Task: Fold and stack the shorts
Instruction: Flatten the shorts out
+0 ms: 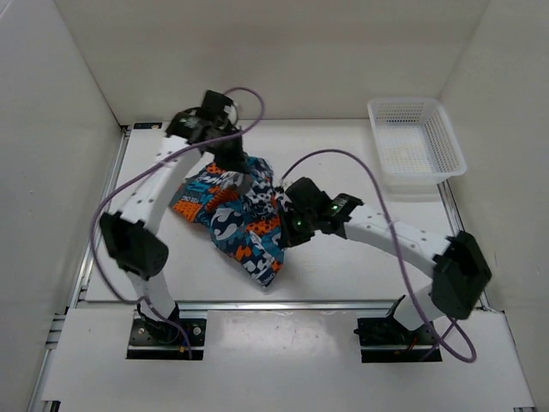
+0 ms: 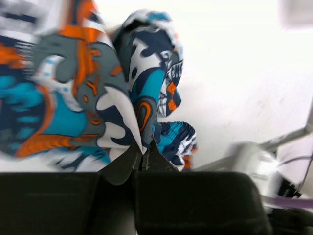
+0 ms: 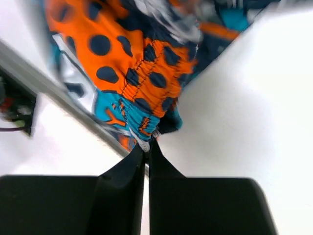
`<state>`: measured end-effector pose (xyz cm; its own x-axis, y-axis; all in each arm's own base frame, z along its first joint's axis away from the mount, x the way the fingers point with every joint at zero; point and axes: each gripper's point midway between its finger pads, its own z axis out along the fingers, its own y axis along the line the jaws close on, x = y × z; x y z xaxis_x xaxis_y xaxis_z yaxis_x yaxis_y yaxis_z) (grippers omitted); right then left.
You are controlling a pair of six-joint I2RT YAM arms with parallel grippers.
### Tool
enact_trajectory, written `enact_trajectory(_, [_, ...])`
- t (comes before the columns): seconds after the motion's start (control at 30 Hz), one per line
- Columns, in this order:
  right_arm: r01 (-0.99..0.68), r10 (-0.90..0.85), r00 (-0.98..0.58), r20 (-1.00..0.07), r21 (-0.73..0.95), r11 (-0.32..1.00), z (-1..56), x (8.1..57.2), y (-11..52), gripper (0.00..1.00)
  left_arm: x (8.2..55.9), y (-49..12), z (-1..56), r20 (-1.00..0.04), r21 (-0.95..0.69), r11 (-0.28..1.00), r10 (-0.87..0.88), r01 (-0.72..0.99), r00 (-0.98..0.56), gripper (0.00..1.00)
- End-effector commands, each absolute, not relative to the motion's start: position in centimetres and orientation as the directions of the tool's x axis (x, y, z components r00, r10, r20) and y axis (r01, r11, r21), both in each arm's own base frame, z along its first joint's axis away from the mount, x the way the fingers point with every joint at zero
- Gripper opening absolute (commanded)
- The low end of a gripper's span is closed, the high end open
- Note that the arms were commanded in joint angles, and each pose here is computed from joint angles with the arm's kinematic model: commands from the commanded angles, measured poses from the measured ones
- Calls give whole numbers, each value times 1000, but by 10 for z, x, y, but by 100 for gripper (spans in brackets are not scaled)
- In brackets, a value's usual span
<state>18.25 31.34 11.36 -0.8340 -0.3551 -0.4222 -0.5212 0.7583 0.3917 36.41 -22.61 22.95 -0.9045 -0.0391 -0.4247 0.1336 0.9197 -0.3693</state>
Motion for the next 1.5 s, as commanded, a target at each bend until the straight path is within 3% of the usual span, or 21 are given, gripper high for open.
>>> enact_trajectory(0.0, [-652,-306,-658,-688,317,689,221,200,305,0,341,-174,327,-614,-367,923,-150,112,-775,10])
enact_trajectory(0.13, [-769,-279,-473,-836,238,593,302,187,296,0,306,-134,401,-719,-391,916,-242,92,-651,10])
enact_trajectory(0.4, [-812,-116,-253,-961,146,565,418,171,275,0,266,-80,524,-877,-433,900,-405,57,-260,10])
enact_trajectory(0.47, [-804,-79,-228,-970,143,577,430,175,275,0,279,-75,535,-890,-421,906,-405,35,-209,10])
enact_trajectory(0.63, [-634,49,-235,-971,191,750,445,221,265,0,345,-92,546,-912,-392,919,-380,50,-154,10])
enact_trajectory(0.77, [-338,125,-377,-918,261,904,386,310,230,0,438,-124,498,-912,-359,932,-338,52,-234,10])
enact_trajectory(0.8, [-323,141,-432,-891,299,898,369,320,228,0,452,-131,484,-906,-355,933,-330,54,-265,20])
enact_trajectory(0.87, [-200,197,-534,-822,350,915,322,361,203,0,488,-140,452,-887,-367,928,-330,60,-324,59])
enact_trajectory(0.9, [-157,219,-590,-777,376,913,297,369,198,17,491,-151,439,-873,-376,922,-318,96,-371,100])
enact_trajectory(0.97, [-70,207,-709,-674,359,931,239,389,183,66,499,-145,421,-854,-381,920,-315,86,-414,100])
enact_trajectory(1.0, [-37,202,-736,-646,337,941,222,391,178,79,496,-147,418,-849,-382,920,-312,89,-427,100])
enact_trajectory(1.07, [10,205,-771,-602,311,950,197,391,171,95,494,-145,403,-838,-363,929,-288,79,-465,100])
enact_trajectory(1.13, [25,199,-788,-583,292,956,184,382,166,99,480,-136,396,-833,-325,944,-256,59,-490,100])
enact_trajectory(1.27, [13,190,-789,-584,293,956,183,367,165,92,446,-115,337,-743,-232,972,-208,-47,-636,100])
enact_trajectory(1.33, [22,188,-793,-579,281,960,177,354,158,82,417,-109,299,-663,-218,971,-220,-96,-715,100])
enact_trajectory(1.37, [24,187,-797,-575,278,960,174,349,156,70,407,-110,287,-641,-229,969,-224,-96,-734,100])
enact_trajectory(1.4, [32,180,-814,-552,266,964,161,338,151,64,388,-116,249,-568,-217,971,-210,-101,-796,98])
enact_trajectory(1.47, [47,190,-812,-551,263,964,158,325,144,48,369,-119,239,-561,-253,960,-245,-118,-791,95])
